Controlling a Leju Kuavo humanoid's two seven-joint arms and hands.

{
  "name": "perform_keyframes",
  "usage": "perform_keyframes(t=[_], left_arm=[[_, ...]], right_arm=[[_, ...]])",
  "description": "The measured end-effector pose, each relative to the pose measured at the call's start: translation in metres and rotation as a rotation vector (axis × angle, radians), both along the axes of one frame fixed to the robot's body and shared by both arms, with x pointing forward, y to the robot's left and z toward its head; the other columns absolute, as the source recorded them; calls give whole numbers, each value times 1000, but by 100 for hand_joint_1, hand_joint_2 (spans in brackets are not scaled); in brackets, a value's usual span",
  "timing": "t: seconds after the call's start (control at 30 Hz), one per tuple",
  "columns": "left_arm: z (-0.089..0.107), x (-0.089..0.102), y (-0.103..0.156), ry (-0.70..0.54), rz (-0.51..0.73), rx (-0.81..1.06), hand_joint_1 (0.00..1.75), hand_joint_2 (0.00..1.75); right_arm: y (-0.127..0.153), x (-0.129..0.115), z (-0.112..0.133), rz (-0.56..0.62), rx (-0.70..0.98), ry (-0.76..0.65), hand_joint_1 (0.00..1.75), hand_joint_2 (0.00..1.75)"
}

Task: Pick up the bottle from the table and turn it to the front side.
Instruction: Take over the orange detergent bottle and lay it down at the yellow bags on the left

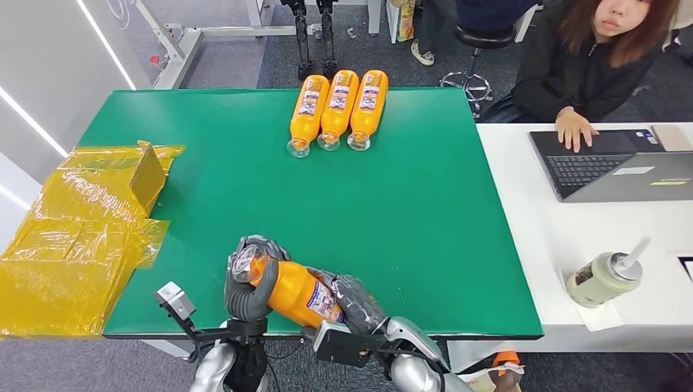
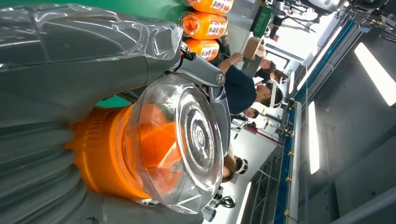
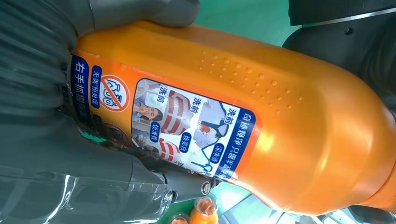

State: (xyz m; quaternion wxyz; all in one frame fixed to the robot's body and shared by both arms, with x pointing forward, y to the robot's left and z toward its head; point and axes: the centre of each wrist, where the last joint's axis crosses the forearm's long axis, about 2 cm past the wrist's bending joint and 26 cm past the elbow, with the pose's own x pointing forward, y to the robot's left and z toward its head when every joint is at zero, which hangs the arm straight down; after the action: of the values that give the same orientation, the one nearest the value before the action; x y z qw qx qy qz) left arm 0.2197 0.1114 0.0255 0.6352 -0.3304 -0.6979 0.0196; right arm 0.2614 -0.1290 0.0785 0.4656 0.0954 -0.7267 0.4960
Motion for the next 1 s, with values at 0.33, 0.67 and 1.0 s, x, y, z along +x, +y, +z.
perform_keyframes(t=[0.33,0.67,1.0], left_arm=[[1,0,3,7,7,-12,175,175],[2,1,3,13,9,-15,175,175],[7,6,7,-30,48,50,175,175]], right_arm=[[4,0,0,-2,11,3,0,175],[7,-1,1,-31,18,-6,0,175],[10,-12,3,-86,30,-41,0,175]])
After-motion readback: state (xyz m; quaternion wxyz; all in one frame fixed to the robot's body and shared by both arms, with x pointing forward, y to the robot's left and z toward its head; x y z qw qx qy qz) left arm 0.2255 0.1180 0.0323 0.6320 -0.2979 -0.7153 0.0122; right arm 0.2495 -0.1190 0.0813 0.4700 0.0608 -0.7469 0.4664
